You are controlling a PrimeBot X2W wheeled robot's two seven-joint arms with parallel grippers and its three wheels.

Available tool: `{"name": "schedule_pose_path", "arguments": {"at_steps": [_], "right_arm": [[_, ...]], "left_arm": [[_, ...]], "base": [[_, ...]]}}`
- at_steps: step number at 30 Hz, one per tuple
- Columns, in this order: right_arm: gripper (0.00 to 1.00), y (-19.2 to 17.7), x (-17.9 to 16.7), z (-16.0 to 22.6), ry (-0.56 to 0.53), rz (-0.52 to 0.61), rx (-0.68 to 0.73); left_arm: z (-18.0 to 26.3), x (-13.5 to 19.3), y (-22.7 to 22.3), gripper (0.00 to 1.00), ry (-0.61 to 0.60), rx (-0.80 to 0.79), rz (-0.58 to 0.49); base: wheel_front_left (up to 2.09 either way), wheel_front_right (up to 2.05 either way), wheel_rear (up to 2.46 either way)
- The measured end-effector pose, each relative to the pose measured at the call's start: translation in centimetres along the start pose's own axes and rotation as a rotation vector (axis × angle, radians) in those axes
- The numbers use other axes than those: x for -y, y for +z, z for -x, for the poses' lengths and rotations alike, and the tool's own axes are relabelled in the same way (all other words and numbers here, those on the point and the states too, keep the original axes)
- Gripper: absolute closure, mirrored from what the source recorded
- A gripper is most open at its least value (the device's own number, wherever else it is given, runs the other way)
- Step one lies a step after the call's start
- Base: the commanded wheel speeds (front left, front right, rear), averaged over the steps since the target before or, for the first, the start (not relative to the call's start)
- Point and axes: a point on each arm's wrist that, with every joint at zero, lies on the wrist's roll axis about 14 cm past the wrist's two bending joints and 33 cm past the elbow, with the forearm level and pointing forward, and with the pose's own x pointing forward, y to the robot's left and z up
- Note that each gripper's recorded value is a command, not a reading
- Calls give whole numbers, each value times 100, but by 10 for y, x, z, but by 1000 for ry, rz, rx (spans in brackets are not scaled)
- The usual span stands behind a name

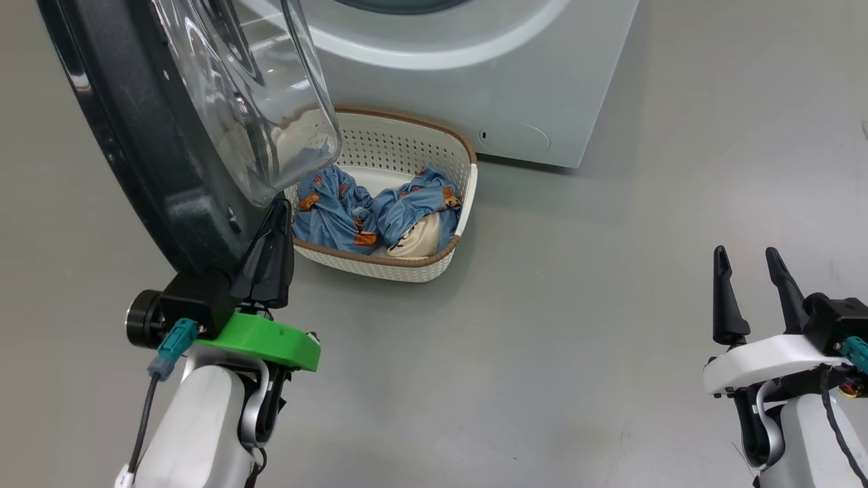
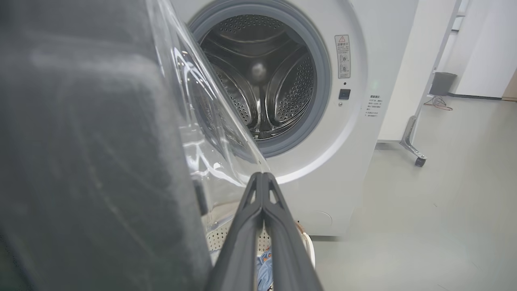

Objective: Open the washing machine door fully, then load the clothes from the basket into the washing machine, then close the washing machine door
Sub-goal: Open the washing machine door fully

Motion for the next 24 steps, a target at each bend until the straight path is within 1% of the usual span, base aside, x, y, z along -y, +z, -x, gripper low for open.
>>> {"name": "schedule_pose_path", "arguments": {"at_steps": [6,15,24], "right_arm": [[0,-1,-11,-7,35,2,-6],[0,-8,-34,-15,109,7,-28],[0,2,-62,-14,182,19,-5]], "left_arm": [[12,-33,6,100,127,13,-26],[44,-64,2,100,247,-11,-35],[74,-98,13,100,368,18,-45]], "base": [[0,0,0],[0,0,0],[0,0,0]]}}
